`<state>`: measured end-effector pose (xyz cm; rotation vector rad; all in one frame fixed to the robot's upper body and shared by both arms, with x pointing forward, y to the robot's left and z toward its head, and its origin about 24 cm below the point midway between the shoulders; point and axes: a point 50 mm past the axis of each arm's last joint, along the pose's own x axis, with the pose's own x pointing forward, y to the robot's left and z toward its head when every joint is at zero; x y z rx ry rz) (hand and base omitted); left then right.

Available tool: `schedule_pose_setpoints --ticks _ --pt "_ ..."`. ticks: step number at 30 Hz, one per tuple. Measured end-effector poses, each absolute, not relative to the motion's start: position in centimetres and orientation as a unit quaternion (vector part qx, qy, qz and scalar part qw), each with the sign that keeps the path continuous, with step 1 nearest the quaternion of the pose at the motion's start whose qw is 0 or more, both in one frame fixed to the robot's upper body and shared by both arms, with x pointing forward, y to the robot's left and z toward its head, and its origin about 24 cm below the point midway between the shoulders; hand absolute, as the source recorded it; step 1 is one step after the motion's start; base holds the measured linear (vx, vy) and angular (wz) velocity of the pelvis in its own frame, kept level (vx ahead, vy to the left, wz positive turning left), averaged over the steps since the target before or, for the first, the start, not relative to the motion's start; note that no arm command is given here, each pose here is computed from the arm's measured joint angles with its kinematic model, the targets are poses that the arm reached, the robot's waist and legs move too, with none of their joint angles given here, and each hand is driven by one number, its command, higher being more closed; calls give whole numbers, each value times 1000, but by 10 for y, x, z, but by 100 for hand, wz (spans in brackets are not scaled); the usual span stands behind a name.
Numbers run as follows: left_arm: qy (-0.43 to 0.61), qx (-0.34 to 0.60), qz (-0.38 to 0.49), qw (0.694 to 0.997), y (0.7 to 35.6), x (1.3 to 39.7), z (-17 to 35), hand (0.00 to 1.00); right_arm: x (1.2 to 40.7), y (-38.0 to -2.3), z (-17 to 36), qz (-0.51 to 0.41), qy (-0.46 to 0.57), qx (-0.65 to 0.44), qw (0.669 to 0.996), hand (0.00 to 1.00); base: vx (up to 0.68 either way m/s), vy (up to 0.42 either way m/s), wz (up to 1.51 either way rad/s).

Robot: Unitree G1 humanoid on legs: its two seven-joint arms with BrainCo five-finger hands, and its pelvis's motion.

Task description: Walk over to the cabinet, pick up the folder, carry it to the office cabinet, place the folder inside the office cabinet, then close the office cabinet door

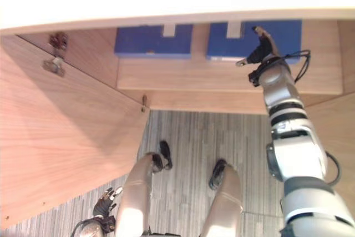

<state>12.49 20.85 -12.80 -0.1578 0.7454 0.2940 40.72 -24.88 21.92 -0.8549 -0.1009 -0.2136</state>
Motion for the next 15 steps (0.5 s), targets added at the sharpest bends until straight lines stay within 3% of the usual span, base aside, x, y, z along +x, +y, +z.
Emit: schedule_pose_setpoints --ticks 7,12,15 --pt "387 -65 129 911 206 113 -135 0 410 -225 186 -64 -25 -413 908 0 59 38 -1" --pt "404 -58 128 904 207 102 -139 0 397 -202 115 -12 42 -381 923 0 118 -17 4" --pt "409 -53 131 902 209 101 -140 0 366 -184 41 20 126 -317 940 0 148 -41 4"
